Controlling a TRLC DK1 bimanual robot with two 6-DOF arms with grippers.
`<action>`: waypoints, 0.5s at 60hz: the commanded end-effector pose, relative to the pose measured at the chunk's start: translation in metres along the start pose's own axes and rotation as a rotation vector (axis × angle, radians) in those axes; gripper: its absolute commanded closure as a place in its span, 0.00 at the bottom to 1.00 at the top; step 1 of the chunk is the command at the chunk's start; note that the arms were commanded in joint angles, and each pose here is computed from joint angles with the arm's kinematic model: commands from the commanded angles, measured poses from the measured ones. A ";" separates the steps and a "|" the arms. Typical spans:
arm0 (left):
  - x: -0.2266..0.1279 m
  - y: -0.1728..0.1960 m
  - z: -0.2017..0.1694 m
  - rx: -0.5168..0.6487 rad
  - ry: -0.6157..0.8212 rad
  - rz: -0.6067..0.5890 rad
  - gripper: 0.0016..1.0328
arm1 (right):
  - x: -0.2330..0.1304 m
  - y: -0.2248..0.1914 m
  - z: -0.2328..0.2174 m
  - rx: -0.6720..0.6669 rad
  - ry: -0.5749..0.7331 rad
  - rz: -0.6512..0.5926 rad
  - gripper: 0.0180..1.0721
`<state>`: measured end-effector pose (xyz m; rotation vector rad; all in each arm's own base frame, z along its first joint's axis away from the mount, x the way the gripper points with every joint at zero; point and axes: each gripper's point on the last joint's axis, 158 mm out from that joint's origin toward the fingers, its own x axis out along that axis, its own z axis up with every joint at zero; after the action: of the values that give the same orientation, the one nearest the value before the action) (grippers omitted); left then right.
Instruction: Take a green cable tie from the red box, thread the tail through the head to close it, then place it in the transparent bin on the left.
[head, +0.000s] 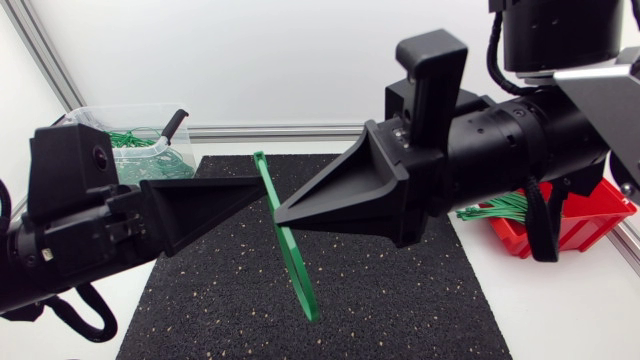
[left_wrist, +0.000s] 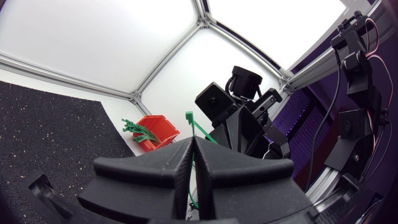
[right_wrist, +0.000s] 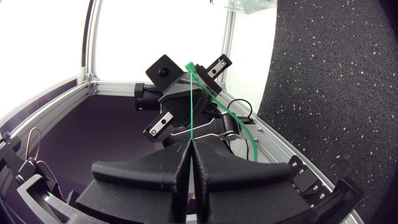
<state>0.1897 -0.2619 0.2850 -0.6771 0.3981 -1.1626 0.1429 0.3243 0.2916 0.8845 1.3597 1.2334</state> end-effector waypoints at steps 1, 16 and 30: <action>-0.001 -0.008 -0.002 0.021 0.005 -0.022 0.96 | -0.002 -0.005 -0.001 0.026 -0.006 0.001 0.95; 0.002 -0.001 -0.001 0.015 0.005 -0.007 0.96 | -0.005 0.002 -0.008 0.002 -0.005 0.013 0.95; 0.002 -0.004 -0.001 0.015 0.009 -0.014 0.96 | -0.003 -0.001 -0.006 0.009 -0.004 0.009 0.95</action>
<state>0.1892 -0.2625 0.2846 -0.6768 0.4007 -1.1645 0.1375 0.3199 0.3000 0.8802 1.3279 1.2569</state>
